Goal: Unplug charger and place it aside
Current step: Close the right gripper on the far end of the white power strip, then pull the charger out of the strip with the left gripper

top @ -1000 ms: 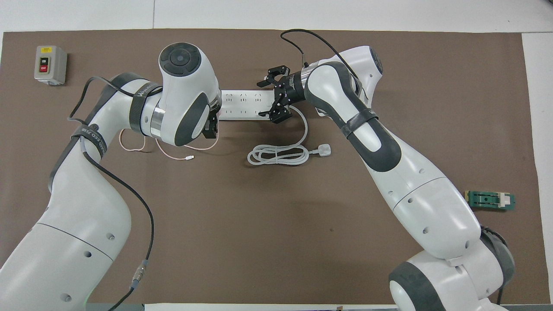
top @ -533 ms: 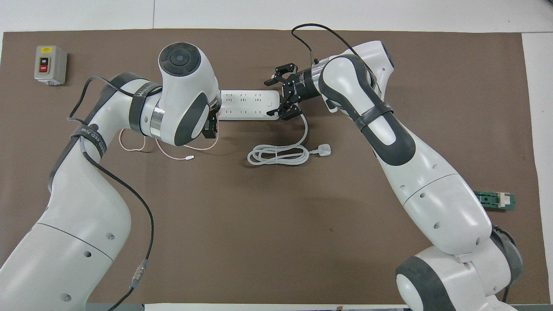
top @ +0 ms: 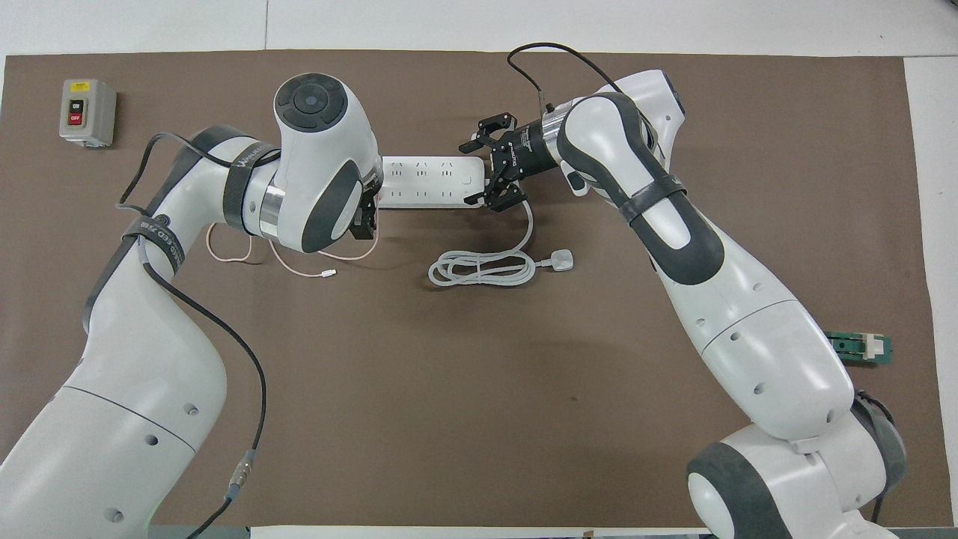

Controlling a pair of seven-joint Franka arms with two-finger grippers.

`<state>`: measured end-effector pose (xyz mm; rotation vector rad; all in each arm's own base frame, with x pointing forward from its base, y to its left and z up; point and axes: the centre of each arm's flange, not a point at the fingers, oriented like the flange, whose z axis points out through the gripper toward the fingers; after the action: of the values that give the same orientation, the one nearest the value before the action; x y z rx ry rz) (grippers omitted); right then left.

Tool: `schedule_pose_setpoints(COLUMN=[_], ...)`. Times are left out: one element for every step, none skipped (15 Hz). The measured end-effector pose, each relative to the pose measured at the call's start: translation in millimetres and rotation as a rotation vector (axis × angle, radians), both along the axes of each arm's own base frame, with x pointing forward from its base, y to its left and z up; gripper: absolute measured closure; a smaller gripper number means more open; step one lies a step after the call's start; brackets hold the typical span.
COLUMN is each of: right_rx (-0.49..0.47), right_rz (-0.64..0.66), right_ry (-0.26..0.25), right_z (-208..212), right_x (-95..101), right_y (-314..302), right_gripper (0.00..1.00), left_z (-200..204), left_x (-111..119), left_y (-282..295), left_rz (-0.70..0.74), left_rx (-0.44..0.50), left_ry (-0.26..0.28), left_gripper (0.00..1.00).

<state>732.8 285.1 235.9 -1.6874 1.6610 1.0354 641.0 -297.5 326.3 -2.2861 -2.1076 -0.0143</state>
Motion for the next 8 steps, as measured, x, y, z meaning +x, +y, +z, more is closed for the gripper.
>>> schedule_pose_setpoints(right_rx=[0.005,0.008,0.01,0.011,0.009,0.006,0.003,0.0], right_rz=[0.006,0.013,0.021,0.029,0.035,0.033,0.032,0.032], right_ry=[0.0,-0.009,-0.017,-0.021,-0.026,-0.035,-0.045,-0.054], right_z=[0.1,-0.2,-1.8,-5.0,-8.6,-11.7,-14.6,-17.2], right_x=[0.3,0.5,-0.1,-1.7,-3.4,-4.2,-4.7,-5.3], right_y=[-2.7,-3.5,-2.5,0.5,5.2,9.2,12.3,14.2], right_gripper=[0.0,0.0,0.0,0.0,0.0,0.0,0.0,0.0], left_z=[0.0,-0.1,-0.3,-0.7,-1.4,-2.4,-3.4,-4.1], left_x=[0.0,0.0,0.0,0.0,0.0,0.0,0.0,-0.1], left_y=[0.0,0.0,0.0,0.0,0.0,0.0,0.0,0.0], left_rz=[0.0,0.0,0.0,0.0,0.0,0.0,0.0,0.0], left_rx=[0.0,0.0,0.0,0.0,0.001,0.001,0.002,0.002], left_ry=[0.0,0.0,0.0,0.001,0.002,0.003,0.004,0.005], left_gripper=[0.0,0.0,0.0,0.0,0.0,0.0,0.0,0.0])
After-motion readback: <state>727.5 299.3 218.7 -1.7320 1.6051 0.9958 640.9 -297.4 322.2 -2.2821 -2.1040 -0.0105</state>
